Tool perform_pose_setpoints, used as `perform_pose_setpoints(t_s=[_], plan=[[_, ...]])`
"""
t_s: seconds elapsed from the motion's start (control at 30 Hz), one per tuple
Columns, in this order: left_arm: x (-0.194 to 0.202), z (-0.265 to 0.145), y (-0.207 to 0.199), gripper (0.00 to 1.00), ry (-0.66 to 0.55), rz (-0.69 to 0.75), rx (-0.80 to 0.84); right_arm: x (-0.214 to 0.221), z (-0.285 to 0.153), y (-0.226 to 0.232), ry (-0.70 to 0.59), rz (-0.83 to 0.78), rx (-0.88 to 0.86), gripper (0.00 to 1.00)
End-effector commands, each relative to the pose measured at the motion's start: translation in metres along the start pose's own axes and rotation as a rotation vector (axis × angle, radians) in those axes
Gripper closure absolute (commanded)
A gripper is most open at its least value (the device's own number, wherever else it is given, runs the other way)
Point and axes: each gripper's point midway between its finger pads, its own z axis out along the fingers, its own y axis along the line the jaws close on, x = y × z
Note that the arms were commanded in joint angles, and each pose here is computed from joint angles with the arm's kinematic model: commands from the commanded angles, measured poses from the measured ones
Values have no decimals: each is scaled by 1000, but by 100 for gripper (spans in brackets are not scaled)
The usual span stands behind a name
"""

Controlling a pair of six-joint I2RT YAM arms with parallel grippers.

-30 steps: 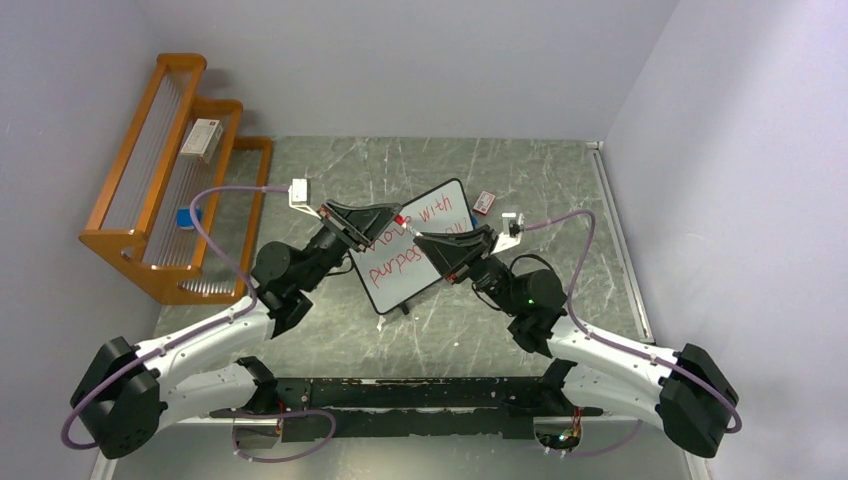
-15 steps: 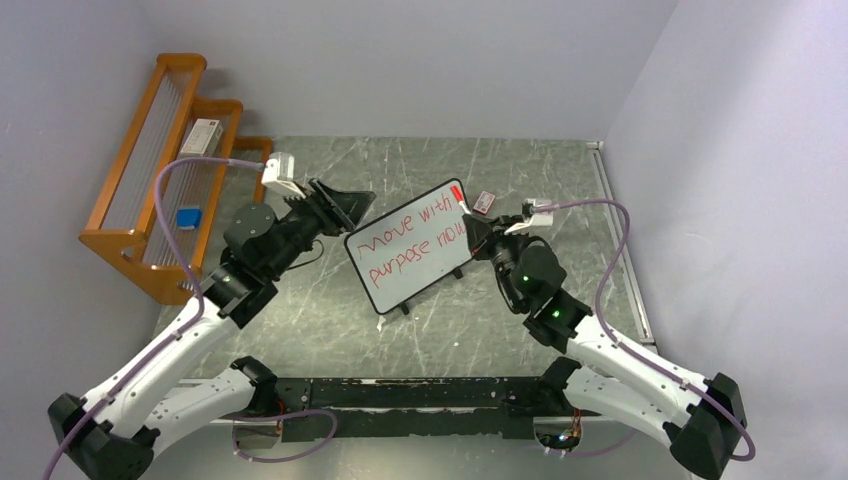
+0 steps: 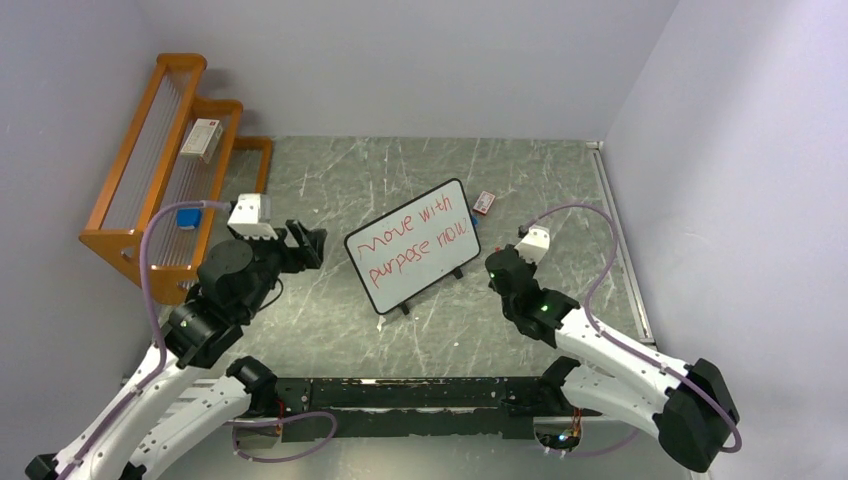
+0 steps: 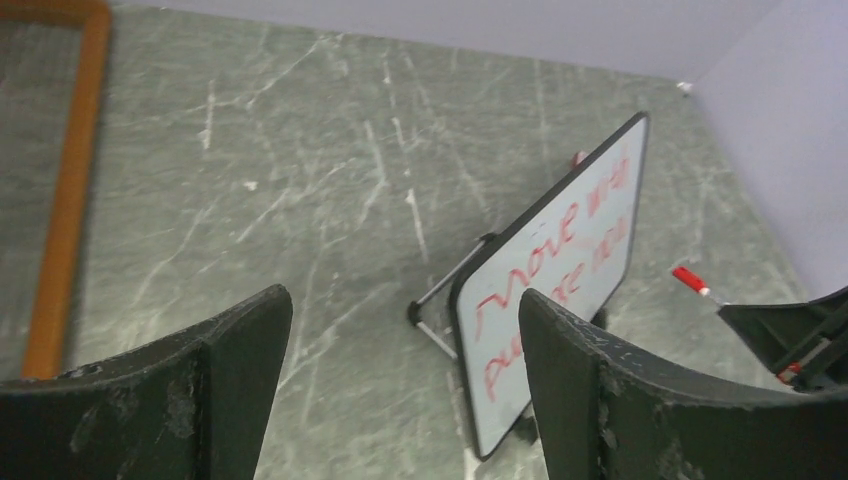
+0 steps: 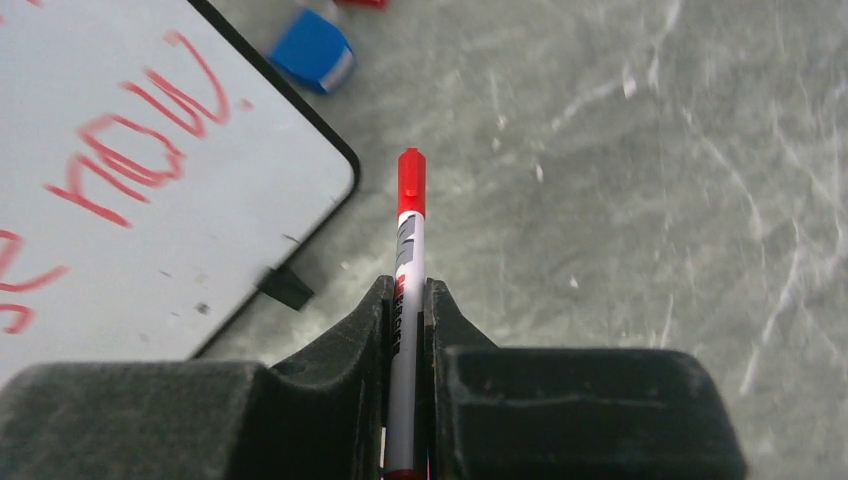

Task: Write a sentence on the whiteboard
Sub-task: Place the whiteboard marker at the center of the board.

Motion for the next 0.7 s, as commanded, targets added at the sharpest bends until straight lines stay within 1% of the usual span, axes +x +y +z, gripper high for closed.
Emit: perform_pose_setpoints(t_s=[0.0,0.13,0.23,0.33,0.4,0.47,0.5,0.57,0.67], plan=[[23,-13,33,14,48,96,-101,38,1,-25,103,75,108,97],[20,-26,38,13,29,93,-101,66,-2,-40,171,127,167,96],[16,-36,42,13,2,83,-99,78,-3,-45,186,169,179,88],[16,-43,44,12,-12,72,-91,83,-5,-45,193,192,150,82],[15,-47,45,12,-14,65,-90,84,-8,-48,193,206,150,75],[14,-52,46,11,-16,58,-86,80,-12,-47,187,218,128,62],[14,-54,46,11,-17,55,-84,79,-13,-46,186,223,122,53],[12,-60,48,11,-22,51,-85,73,-17,-46,179,246,118,42],[2,-71,50,9,-56,25,-89,59,-25,-42,170,263,90,32]])
